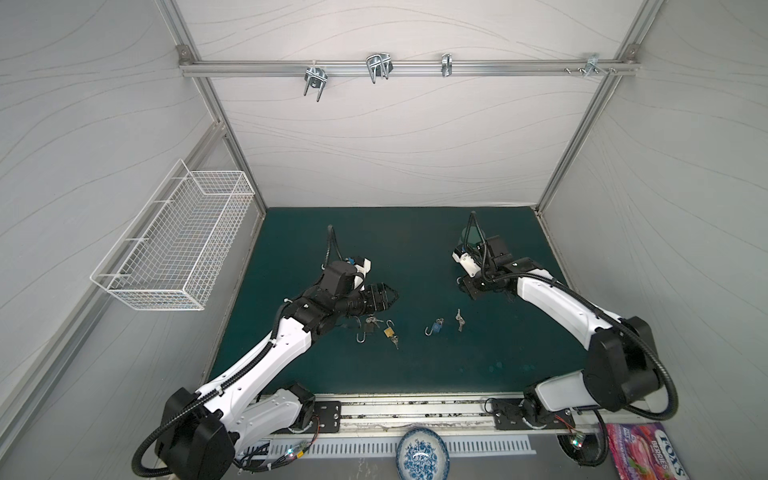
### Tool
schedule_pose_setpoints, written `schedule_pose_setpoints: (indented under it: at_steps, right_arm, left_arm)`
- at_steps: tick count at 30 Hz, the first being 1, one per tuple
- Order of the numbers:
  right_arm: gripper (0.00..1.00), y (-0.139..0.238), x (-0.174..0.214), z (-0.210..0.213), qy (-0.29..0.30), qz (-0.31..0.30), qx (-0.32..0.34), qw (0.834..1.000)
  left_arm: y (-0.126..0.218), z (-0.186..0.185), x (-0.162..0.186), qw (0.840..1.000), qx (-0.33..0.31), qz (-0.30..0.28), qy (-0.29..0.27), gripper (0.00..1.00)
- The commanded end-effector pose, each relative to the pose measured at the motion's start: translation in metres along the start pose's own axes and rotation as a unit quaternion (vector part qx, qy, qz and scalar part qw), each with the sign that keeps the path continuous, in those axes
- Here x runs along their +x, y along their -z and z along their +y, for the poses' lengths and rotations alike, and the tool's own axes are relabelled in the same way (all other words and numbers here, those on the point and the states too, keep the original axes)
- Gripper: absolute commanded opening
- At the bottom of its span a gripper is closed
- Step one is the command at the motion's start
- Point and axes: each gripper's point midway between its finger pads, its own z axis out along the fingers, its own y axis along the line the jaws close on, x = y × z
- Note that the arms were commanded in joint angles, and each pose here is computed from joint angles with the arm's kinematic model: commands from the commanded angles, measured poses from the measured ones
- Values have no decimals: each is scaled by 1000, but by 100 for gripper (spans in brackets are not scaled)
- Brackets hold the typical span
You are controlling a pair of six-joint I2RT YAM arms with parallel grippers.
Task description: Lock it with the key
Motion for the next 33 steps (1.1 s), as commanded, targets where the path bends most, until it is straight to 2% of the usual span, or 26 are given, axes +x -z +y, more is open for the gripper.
schedule_pose_setpoints:
  at_steps: [1, 9, 18, 27, 29, 33]
  right_arm:
    - [0, -11, -10, -11, 40, -18, -4, 999]
    - [0, -53, -6, -31, 76, 28, -15, 997]
    - [0, -82, -6, -28, 109, 56, -10, 992]
    - [0, -97, -2, -24, 111, 69, -20, 991]
    - [3, -99, 1, -25, 111, 75, -18, 991]
    - [16, -101, 5, -24, 108, 82, -22, 990]
  left_arm:
    - [-3, -7, -13, 1000, 16, -21, 7, 79]
    - [2, 6, -33, 997, 9, -73, 24, 83]
    - [-3, 23, -35, 996, -6, -73, 43, 83]
    - [-5, 29, -35, 996, -9, -75, 53, 82]
    - [-7, 31, -34, 996, -11, -73, 54, 82]
    - [-7, 31, -34, 996, -13, -72, 57, 82]
